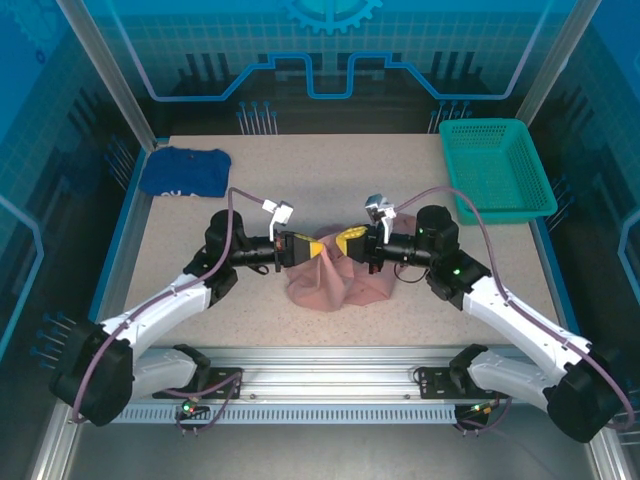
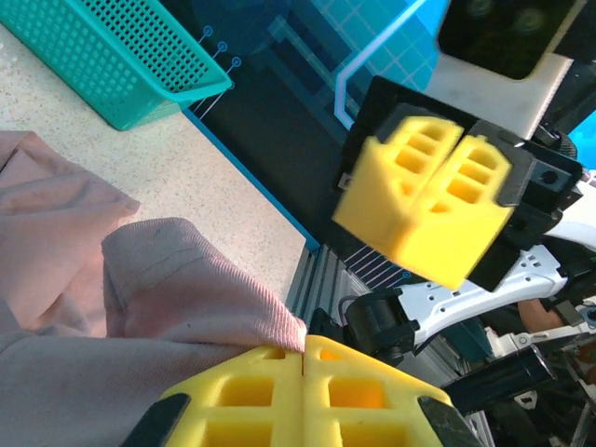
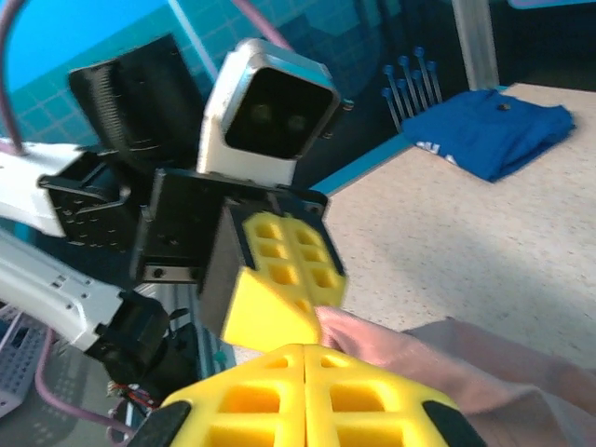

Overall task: Fold the inside-out t-shirt
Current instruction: Adjust the T-shirt at the center of the table.

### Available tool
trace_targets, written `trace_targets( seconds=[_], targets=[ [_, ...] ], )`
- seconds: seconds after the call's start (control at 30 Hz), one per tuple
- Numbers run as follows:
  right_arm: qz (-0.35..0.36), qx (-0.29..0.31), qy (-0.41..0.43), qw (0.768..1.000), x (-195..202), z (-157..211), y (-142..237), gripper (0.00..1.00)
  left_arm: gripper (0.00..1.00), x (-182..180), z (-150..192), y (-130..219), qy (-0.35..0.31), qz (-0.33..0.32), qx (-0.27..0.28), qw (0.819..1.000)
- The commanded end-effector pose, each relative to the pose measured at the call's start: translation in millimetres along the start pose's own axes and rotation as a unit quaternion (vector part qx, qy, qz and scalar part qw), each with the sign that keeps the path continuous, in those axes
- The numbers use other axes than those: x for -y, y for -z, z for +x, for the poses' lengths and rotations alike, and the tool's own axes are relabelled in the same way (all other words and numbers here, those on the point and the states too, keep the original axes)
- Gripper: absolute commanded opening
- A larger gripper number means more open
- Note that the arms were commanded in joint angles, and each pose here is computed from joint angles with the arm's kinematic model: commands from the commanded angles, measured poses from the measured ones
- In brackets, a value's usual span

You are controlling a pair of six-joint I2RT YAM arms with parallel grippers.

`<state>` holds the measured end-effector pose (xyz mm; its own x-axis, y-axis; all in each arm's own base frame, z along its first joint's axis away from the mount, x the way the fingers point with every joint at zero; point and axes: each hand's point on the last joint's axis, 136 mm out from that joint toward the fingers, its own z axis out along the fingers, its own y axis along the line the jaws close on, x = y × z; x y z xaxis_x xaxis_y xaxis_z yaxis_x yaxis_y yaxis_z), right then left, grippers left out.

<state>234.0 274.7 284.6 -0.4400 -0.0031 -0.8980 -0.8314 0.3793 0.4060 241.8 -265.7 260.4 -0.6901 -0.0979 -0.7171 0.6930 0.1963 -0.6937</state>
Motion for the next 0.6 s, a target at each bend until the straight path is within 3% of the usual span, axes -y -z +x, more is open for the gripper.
trace_targets(
  seconds=[0.0, 0.07, 0.13, 0.23, 0.4, 0.5, 0.57],
  targets=[
    [0.083, -0.046, -0.023, 0.995, 31, 24, -1, 0.41, 0.0, 10, -3, 3, -0.031, 0.003, 0.006, 0.999],
    [0.095, -0.058, -0.007, 0.994, 38, 29, -2, 0.56, 0.0, 11, -3, 4, -0.032, 0.005, 0.005, 0.999],
    [0.102, -0.066, 0.005, 0.993, 47, 30, -2, 0.66, 0.0, 11, -3, 4, -0.032, 0.006, 0.005, 0.999],
    [0.104, -0.104, 0.003, 0.989, 66, 42, -6, 0.71, 0.0, 12, -3, 4, -0.033, 0.008, 0.005, 0.999],
    [0.022, -0.146, -0.026, 0.989, 64, 69, -26, 0.8, 0.0, 13, -3, 4, -0.034, 0.009, 0.006, 0.999],
    [0.013, -0.144, -0.022, 0.989, 65, 66, -31, 0.74, 0.0, 14, -3, 5, -0.036, 0.009, 0.007, 0.999],
    [-0.011, -0.13, -0.021, 0.991, 56, 57, -33, 0.53, 0.0, 11, -3, 5, -0.038, 0.002, 0.008, 0.999]
  ],
)
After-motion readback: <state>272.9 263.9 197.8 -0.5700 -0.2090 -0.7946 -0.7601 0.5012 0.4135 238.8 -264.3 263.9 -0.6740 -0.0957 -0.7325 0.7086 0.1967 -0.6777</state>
